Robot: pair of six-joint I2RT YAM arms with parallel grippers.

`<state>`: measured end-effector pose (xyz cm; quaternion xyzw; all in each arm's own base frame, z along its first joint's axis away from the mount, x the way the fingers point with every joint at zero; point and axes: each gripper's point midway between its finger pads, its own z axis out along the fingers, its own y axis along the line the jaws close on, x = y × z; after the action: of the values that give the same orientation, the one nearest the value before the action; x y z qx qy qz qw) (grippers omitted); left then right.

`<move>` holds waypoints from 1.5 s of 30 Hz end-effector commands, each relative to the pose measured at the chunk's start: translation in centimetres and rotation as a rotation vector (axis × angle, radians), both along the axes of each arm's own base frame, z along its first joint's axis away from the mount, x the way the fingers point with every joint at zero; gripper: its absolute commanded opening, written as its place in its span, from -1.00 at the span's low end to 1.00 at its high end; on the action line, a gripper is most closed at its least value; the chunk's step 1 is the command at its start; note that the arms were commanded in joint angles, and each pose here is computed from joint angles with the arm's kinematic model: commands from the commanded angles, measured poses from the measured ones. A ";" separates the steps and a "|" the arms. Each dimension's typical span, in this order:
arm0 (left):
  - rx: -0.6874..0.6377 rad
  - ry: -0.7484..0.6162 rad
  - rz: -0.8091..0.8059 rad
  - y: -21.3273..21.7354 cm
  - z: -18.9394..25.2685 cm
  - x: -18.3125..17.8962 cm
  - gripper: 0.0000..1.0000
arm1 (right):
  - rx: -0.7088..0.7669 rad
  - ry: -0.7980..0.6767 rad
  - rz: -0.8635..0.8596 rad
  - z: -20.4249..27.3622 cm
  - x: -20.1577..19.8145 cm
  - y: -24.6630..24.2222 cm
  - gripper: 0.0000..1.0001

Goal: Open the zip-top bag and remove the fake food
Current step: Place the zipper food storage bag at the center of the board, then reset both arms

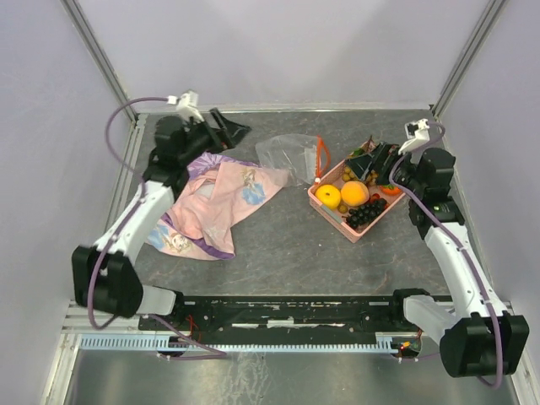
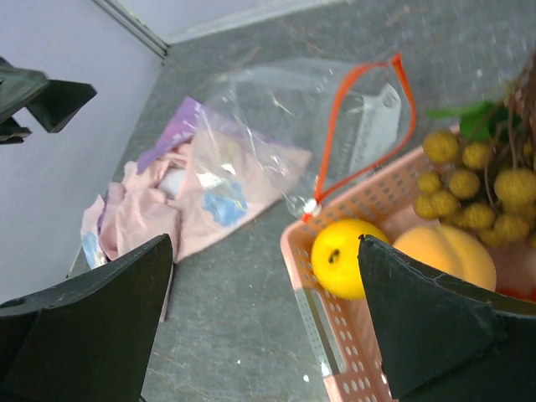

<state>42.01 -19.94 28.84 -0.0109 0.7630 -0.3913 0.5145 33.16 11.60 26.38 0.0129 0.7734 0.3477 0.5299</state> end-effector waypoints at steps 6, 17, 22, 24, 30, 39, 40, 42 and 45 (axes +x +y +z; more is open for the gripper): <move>-0.050 -0.195 -0.050 3.9 9.8 -6.5 0.95 | -0.118 -0.105 -0.148 9.5 1.9 -1.3 0.98; 0.252 -0.246 0.085 8.0 15.3 -8.9 0.99 | -0.364 -0.165 -0.182 15.2 3.2 0.3 0.97; 0.252 -0.230 0.050 7.6 14.5 -9.4 0.98 | -0.385 -0.159 -0.276 15.0 3.4 -0.8 0.98; 0.243 -0.224 0.036 7.3 14.2 -9.6 0.99 | -0.392 -0.155 -0.307 14.8 3.2 -1.2 0.97; 0.234 -0.225 0.018 7.1 14.0 -10.4 0.99 | -0.390 -0.161 -0.391 14.6 2.6 -2.7 0.98; 0.223 -0.202 0.004 6.8 12.4 -10.0 0.99 | -0.376 -0.146 -0.423 14.0 2.9 -3.0 0.97; 0.223 -0.200 -0.001 6.7 12.2 -9.9 0.98 | -0.380 -0.142 -0.429 13.8 2.9 -3.1 0.98; 0.218 -0.200 -0.004 6.6 12.0 -9.8 0.99 | -0.386 -0.141 -0.435 13.6 2.9 -3.2 0.98; 0.205 -0.198 -0.009 6.4 11.6 -9.7 0.99 | -0.395 -0.135 -0.435 13.2 2.9 -3.3 0.98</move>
<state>32.57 -13.07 38.85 0.0579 0.7716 -0.3028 0.5564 36.34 8.89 37.76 0.0378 0.7907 0.0712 0.6069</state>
